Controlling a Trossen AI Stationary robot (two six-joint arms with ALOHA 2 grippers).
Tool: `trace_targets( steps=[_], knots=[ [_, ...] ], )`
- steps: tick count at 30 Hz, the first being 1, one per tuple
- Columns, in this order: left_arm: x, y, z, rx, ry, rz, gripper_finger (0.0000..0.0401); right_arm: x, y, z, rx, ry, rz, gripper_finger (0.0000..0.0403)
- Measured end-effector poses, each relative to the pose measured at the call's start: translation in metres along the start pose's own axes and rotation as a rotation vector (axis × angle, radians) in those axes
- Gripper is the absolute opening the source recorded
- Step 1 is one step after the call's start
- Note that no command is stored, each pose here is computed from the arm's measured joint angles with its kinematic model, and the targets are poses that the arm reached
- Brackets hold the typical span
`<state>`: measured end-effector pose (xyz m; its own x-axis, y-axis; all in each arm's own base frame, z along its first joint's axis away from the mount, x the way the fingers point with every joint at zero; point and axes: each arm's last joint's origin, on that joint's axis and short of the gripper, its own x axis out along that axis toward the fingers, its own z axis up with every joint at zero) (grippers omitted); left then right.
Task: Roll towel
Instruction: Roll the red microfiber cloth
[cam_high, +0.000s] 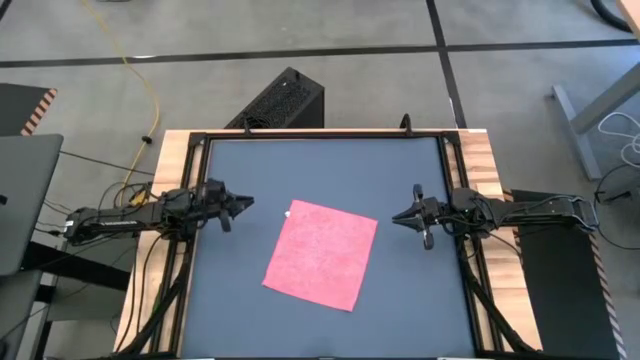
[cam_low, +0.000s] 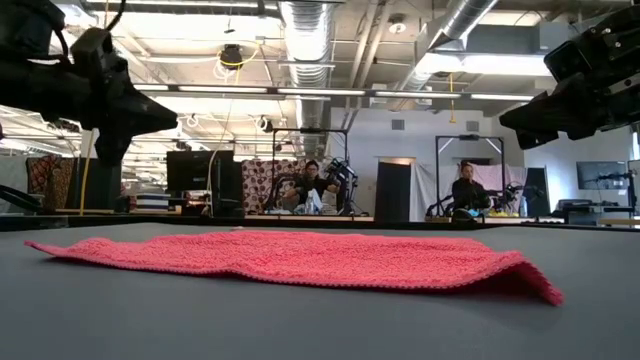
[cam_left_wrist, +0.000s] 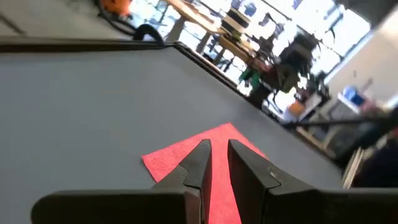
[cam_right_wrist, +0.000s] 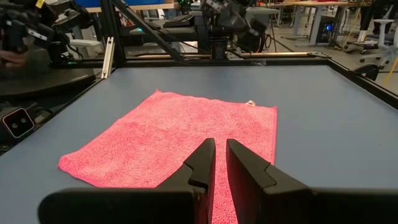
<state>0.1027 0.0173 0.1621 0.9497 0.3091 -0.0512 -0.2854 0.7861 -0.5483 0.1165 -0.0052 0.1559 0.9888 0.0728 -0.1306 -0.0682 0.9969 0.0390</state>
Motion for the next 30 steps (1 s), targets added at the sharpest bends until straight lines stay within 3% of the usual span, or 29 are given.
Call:
trace_targets(
  steps=[6,14,19,23,30],
  knots=[
    [0.000,0.001,0.001,-0.158,-0.032,0.029,0.0043,0.000,0.000,0.000,0.000,0.000,0.000,0.0068],
    [0.000,0.001,0.001,-0.266,-0.027,0.026,0.0043,0.000,0.000,0.000,0.000,0.000,0.000,0.0068],
    [0.000,-0.001,0.000,-0.247,0.025,-0.032,0.0043,0.000,0.000,0.001,-0.003,-0.015,0.000,0.0068],
    [0.000,-0.006,0.003,-0.203,0.074,-0.094,0.0043,0.000,0.001,0.008,0.084,-0.081,0.006,0.0068],
    [0.004,-0.023,0.025,-0.016,0.087,-0.137,0.0043,-0.004,-0.001,0.035,0.087,-0.253,-0.134,0.0068]
  ],
)
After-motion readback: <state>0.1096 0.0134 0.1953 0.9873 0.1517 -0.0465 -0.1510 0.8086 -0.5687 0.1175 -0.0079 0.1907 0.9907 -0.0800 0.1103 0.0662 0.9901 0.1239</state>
